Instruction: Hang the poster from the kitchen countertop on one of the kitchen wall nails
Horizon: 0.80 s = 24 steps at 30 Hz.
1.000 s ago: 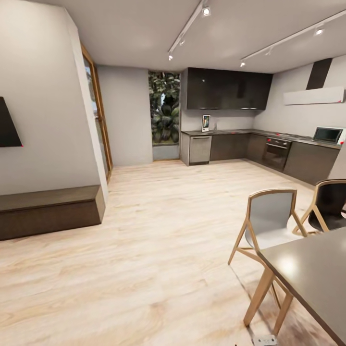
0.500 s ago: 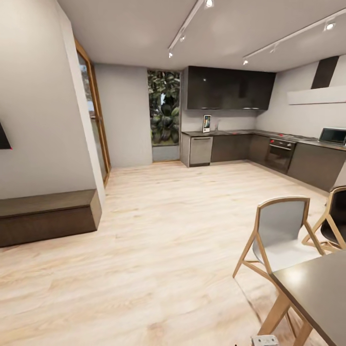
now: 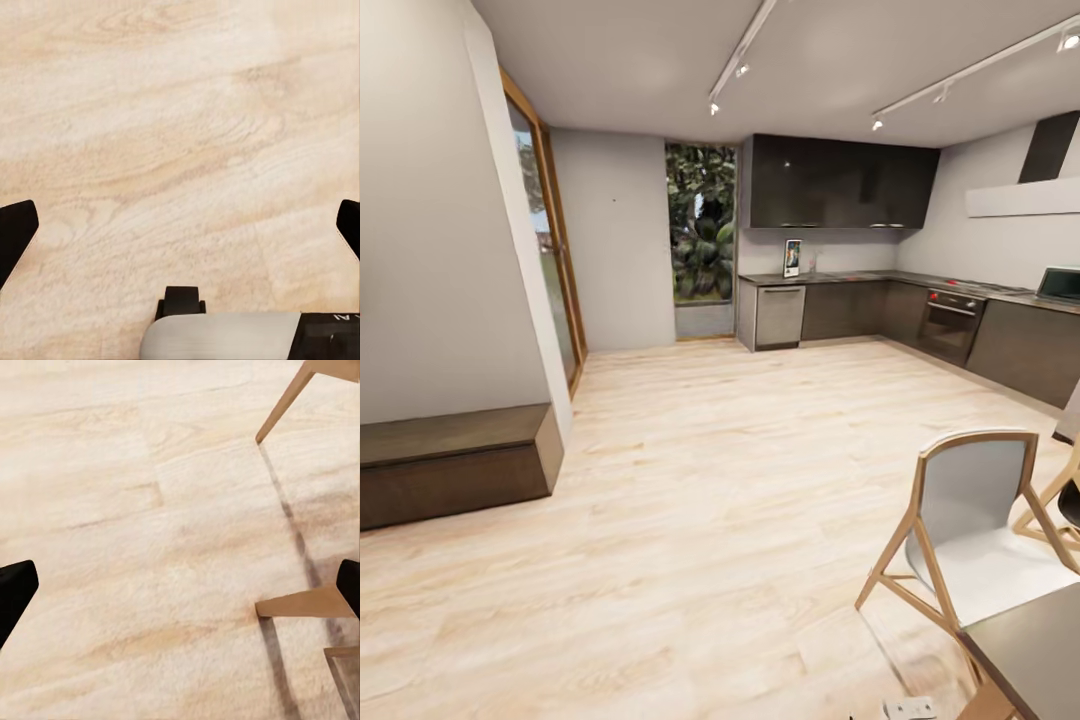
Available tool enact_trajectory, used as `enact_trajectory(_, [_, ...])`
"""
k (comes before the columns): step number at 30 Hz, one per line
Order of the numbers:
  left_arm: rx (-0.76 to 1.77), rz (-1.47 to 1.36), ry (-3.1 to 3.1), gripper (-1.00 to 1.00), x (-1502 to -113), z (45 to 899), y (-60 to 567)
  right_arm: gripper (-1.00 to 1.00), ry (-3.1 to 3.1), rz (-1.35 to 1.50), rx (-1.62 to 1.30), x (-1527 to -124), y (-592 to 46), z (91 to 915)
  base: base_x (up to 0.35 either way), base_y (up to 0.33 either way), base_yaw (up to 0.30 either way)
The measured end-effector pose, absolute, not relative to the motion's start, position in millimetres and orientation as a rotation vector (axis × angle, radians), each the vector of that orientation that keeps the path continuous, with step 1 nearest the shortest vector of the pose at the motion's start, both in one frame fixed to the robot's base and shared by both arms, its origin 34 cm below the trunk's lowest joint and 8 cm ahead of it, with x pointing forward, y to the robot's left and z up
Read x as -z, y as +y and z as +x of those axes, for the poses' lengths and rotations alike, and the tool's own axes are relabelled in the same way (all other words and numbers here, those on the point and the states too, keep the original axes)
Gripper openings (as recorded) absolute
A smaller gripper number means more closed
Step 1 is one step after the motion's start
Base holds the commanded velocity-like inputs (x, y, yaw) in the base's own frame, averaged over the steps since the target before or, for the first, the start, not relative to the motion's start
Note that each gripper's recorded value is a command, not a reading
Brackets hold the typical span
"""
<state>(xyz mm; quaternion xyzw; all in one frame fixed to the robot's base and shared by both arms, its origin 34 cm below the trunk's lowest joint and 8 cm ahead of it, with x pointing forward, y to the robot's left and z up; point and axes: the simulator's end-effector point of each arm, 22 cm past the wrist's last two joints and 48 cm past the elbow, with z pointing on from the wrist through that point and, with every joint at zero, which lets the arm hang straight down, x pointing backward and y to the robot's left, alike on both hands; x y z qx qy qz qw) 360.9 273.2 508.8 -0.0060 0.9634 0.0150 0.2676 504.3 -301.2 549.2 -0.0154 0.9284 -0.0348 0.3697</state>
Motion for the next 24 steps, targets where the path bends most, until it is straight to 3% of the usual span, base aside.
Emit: enact_trajectory(24, [-0.041, -0.016, 2.6, 1.0, -508.8, 360.7, 273.2, 1.0, 2.382, -0.04, 0.089, -549.2, -301.2, 504.3, 0.336, 0.0, 0.0])
